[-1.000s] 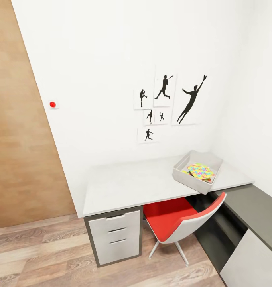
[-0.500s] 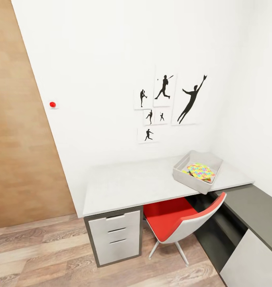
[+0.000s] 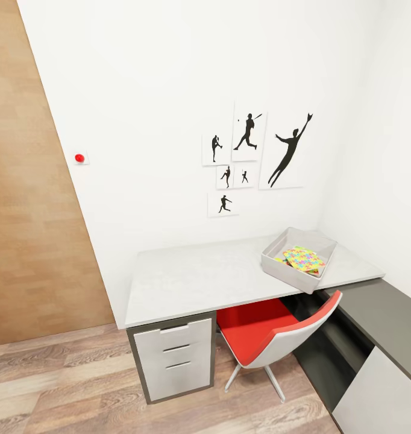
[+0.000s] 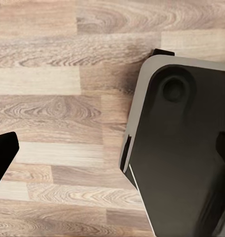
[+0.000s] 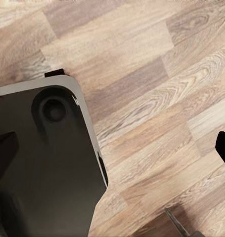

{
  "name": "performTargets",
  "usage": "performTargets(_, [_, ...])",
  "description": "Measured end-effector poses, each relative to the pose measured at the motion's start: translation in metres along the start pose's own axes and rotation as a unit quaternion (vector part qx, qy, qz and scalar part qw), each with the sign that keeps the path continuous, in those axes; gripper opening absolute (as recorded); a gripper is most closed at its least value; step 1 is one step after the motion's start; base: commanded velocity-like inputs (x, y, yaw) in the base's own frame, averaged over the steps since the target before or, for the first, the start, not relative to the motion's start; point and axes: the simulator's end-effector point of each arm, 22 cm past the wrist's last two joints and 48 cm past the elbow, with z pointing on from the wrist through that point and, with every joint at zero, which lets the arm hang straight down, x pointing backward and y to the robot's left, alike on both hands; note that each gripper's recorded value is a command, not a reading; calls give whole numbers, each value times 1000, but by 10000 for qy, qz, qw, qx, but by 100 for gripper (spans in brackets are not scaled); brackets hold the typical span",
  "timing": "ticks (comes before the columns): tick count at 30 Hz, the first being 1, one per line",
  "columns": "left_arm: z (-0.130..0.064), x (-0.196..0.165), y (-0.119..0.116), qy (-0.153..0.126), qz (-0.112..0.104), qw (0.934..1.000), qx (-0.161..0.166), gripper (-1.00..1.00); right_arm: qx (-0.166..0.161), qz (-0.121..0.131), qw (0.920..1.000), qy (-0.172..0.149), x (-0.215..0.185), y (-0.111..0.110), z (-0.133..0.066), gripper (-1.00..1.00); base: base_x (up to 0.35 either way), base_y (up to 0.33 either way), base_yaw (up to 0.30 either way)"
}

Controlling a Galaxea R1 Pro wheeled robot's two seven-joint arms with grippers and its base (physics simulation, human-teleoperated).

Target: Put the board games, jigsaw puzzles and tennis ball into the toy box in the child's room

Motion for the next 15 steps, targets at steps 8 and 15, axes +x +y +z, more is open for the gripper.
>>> performTargets(8, [0,1,-6,10,24,10000,41,100,-10,-10,10000,-1,0,1,0,100,0,0,0])
performTargets(15, [0,1,-6,9,-17,10000,42,100,-1,-11,10000,-3,0,0,0,100,0,0,0])
